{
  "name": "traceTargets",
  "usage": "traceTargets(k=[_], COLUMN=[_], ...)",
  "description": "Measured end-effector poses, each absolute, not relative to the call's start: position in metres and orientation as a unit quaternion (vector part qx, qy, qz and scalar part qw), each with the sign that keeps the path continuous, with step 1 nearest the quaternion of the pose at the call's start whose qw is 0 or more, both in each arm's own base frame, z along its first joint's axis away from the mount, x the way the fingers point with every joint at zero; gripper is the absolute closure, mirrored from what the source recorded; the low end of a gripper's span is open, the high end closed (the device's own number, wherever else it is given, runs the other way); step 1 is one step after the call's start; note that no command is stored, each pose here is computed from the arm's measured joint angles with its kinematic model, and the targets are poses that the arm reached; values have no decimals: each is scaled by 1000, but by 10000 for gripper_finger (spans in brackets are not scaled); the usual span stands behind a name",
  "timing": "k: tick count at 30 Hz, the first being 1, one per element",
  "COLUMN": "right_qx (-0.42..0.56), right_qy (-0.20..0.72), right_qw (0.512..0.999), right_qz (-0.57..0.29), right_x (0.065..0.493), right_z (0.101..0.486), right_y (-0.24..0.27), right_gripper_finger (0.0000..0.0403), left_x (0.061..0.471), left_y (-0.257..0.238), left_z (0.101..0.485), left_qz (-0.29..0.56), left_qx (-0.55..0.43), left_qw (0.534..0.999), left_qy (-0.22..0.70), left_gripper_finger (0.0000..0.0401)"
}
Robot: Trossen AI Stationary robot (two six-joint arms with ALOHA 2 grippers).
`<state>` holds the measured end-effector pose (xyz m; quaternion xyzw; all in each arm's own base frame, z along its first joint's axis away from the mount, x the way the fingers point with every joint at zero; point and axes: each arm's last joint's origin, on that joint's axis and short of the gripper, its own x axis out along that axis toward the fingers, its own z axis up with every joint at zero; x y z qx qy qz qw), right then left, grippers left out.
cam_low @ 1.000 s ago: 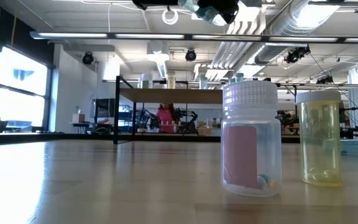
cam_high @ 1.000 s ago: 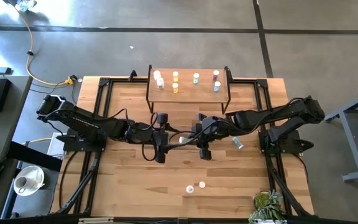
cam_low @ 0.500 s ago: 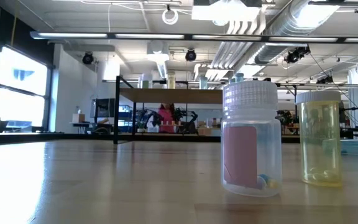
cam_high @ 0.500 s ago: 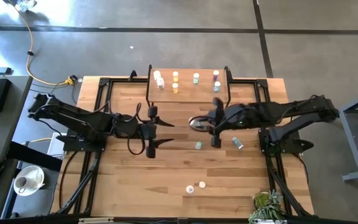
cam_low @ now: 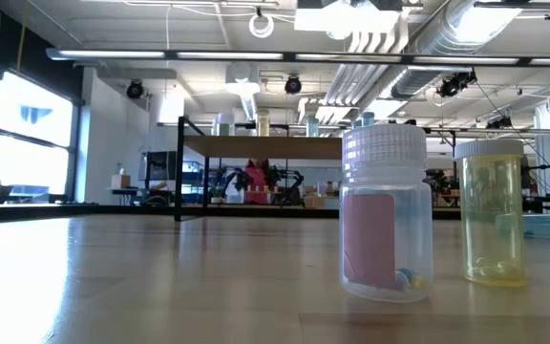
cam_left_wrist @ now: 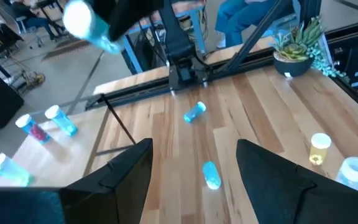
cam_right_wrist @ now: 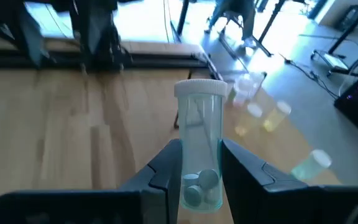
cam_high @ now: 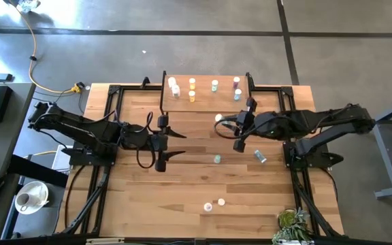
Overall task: Pick and place medicine bottles onto shelf by color
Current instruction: Put the bottom green pill bottle on the shelf aligned with the other green pill bottle
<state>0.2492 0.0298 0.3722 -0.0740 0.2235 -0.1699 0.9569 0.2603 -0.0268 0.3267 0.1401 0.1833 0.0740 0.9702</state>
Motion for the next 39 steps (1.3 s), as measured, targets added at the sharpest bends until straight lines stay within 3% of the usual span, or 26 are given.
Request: traceTargets(k=[6, 21, 28, 39], right_qx=[-71, -30, -8, -3], right_qy=[242, 111, 22, -16], right_qw=[949, 969, 971, 972], right_qz=[-192, -219, -238, -234], right_x=[254, 253, 245, 257], right_z=[333, 264, 244, 229], right_y=[20, -3, -12, -10], right_gripper_finger=[318, 318, 318, 318], left_x=[260, 260, 260, 261], left_y=[-27, -27, -27, -27], left_z=[326, 325, 325, 323], left_qz=[75, 74, 74, 74], left_qx=[136, 134, 134, 133], left_qw=[970, 969, 969, 969], left_qy=[186, 192, 193, 195], left_gripper_finger=[180, 180, 180, 180])
